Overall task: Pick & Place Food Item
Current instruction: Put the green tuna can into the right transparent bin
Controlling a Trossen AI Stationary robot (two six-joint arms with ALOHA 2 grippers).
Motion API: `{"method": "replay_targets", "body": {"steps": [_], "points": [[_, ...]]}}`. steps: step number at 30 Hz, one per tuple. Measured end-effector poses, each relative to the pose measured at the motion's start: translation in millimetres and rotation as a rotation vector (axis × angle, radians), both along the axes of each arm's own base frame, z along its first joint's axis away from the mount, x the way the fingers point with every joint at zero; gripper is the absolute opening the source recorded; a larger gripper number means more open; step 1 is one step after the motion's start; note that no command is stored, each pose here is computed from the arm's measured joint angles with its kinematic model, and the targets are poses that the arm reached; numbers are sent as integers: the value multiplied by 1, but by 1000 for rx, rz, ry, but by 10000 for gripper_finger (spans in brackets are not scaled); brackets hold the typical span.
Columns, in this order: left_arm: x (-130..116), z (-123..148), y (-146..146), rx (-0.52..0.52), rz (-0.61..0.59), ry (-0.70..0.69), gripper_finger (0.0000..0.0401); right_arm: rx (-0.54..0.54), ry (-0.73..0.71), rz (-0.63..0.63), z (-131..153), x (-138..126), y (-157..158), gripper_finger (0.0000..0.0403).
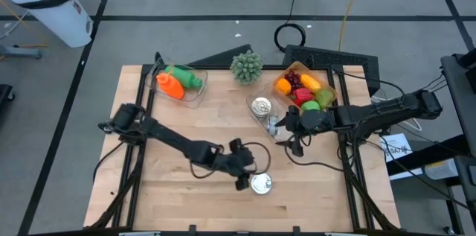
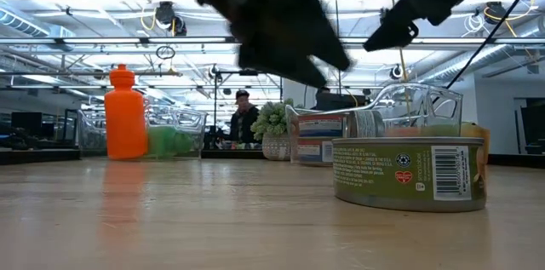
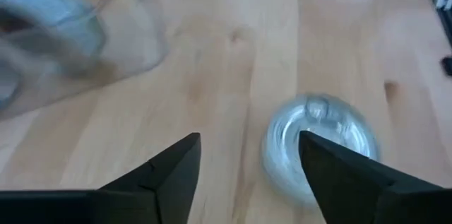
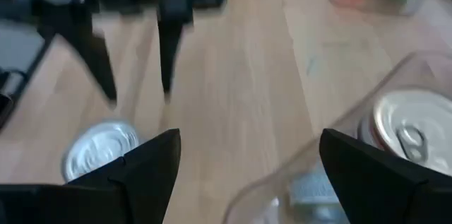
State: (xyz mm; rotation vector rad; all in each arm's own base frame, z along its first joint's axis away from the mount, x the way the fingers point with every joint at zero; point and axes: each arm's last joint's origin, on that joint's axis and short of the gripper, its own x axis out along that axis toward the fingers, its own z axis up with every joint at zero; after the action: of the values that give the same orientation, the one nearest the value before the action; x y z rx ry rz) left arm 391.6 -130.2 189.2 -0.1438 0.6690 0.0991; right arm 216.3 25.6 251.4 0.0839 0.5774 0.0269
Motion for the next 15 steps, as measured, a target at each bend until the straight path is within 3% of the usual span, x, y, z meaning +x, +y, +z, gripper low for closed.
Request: {"method": "replay_targets", "body": {"steps": [7, 15], "points": [[21, -31, -10, 30, -90, 73, 273, 8, -32, 32, 3, 1, 8, 318], [11, -44, 6, 119, 99, 231, 273, 15, -70, 61, 6, 1, 14, 318]]}}
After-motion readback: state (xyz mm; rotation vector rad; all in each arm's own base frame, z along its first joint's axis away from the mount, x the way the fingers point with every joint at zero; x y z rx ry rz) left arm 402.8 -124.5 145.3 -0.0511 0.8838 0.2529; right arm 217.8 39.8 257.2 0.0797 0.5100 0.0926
